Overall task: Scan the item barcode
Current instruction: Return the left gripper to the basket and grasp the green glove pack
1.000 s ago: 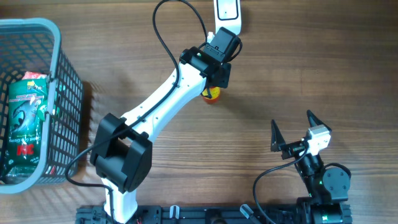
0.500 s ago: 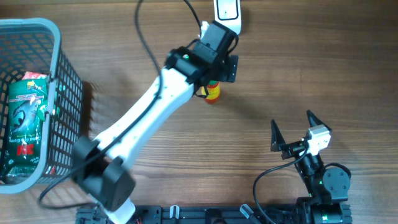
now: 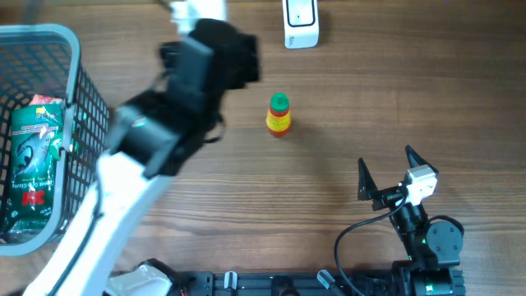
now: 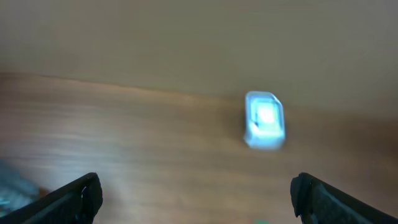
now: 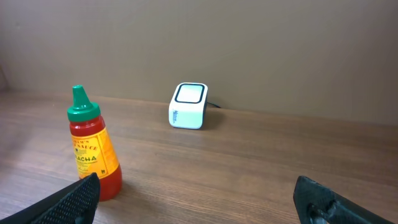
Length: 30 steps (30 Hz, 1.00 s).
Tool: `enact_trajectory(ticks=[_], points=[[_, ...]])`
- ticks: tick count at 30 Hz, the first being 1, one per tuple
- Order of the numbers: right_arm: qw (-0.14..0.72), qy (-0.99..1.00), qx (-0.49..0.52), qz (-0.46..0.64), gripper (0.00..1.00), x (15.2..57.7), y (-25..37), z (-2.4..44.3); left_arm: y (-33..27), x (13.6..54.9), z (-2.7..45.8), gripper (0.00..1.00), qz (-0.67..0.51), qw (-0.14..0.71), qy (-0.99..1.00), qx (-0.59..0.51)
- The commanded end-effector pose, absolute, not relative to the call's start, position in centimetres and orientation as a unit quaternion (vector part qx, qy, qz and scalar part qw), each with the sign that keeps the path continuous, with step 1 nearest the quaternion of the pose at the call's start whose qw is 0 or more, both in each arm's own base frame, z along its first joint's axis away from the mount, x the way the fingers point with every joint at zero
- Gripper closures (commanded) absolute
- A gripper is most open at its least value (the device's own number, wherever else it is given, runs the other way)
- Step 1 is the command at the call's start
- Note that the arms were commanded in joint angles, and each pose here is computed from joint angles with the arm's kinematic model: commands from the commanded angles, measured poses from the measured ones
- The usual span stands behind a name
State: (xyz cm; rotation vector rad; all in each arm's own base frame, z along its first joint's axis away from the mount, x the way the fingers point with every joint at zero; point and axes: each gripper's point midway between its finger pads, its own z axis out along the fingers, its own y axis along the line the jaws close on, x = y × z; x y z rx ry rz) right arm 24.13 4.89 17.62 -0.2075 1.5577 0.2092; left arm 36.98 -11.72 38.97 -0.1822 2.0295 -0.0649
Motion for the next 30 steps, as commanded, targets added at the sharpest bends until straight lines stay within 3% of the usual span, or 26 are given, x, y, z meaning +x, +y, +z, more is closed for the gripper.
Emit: enact_trajectory(ticks=[1, 9, 18, 24, 30], points=[[0.707, 0.695, -0.094, 0.088, 0.0, 24.1, 4.8, 17.9, -2.9, 35.6, 42.3, 0.0, 0.011, 0.562, 0.802, -0.203], [0.707, 0.695, -0.094, 0.088, 0.0, 24.1, 4.8, 17.9, 9.5, 30.2, 44.9, 0.0, 0.053, 0.58, 0.727, -0.364], [0.707, 0.695, -0.094, 0.088, 0.0, 24.1, 4.8, 17.9, 21.4, 21.4, 37.3, 0.0, 0.13, 0.425, 0.629, -0.638], [0.707, 0.695, -0.094, 0.088, 0.0, 24.1, 4.8, 17.9, 26.0, 21.8, 30.0, 0.0, 0.07, 0.305, 0.636, -0.705], [0.707, 0.695, -0.094, 0.088, 0.0, 24.1, 4.8, 17.9, 28.3, 24.0, 22.8, 0.02, 0.092, 0.19, 0.746, -0.631]])
